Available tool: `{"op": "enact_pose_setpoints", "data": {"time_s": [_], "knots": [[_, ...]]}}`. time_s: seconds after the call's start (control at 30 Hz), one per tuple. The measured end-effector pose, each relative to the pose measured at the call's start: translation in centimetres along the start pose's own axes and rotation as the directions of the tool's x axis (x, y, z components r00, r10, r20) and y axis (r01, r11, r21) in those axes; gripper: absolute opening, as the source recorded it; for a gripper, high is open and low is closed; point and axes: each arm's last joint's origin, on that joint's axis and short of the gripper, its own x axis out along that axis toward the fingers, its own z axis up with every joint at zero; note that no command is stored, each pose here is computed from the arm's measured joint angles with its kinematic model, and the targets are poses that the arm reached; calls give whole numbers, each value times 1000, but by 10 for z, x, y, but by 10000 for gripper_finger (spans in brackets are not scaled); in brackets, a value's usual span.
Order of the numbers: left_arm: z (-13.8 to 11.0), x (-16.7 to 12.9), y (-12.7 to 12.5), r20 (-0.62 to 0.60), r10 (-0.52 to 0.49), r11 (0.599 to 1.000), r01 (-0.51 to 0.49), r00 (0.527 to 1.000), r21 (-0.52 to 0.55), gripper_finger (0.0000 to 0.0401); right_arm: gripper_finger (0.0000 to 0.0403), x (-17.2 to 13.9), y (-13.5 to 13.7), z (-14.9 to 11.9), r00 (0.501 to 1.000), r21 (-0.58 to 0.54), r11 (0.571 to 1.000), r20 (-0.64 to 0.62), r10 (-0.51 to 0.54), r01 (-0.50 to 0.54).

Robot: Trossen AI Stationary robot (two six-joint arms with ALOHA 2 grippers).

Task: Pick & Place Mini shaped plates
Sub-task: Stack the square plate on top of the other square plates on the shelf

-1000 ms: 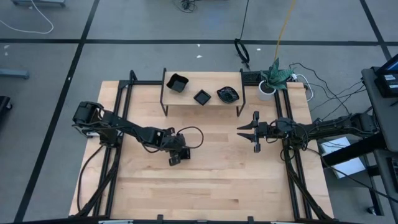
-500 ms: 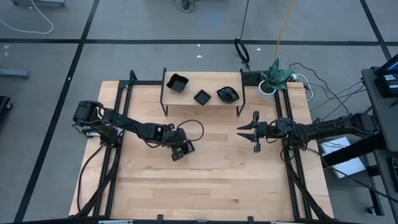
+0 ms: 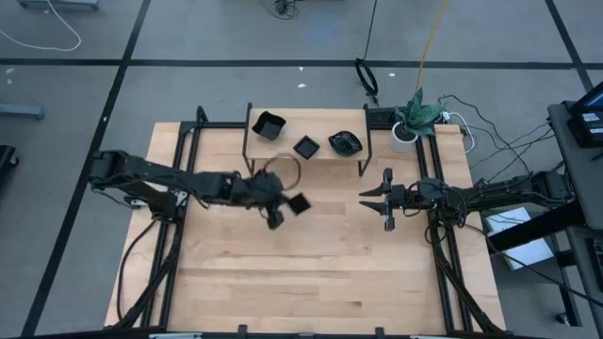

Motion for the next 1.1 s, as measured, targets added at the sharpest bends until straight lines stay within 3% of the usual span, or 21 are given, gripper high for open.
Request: {"op": "enact_pose_setpoints", "data": {"time_s": [0.23, 0.4, 0.53, 0.67, 0.9, 1.1], "knots": [[95, -45, 12, 293, 137, 991, -129, 946, -44, 2, 93, 0, 0, 1, 1000, 5, 1000, 12, -1, 1], [128, -65, 48, 268, 182, 982, -161, 946, -100, 1, 93, 0, 0, 1, 1000, 26, 1000, 13, -1, 1], [133, -69, 79, 224, 170, 978, -138, 960, -154, 1, 93, 0, 0, 1, 1000, 19, 1000, 13, -1, 1], [127, -49, 100, 128, 143, 977, -119, 981, -178, 1, 93, 0, 0, 1, 1000, 3, 1000, 13, -1, 1], [115, -3, 113, 5, 165, 970, -162, 986, -184, 2, 93, 0, 0, 1, 1000, 1, 1000, 12, -1, 1], [111, 12, 115, -25, 172, 969, -173, 985, -175, 5, 93, 0, 0, 1, 1000, 12, 1000, 12, -1, 1]]}}
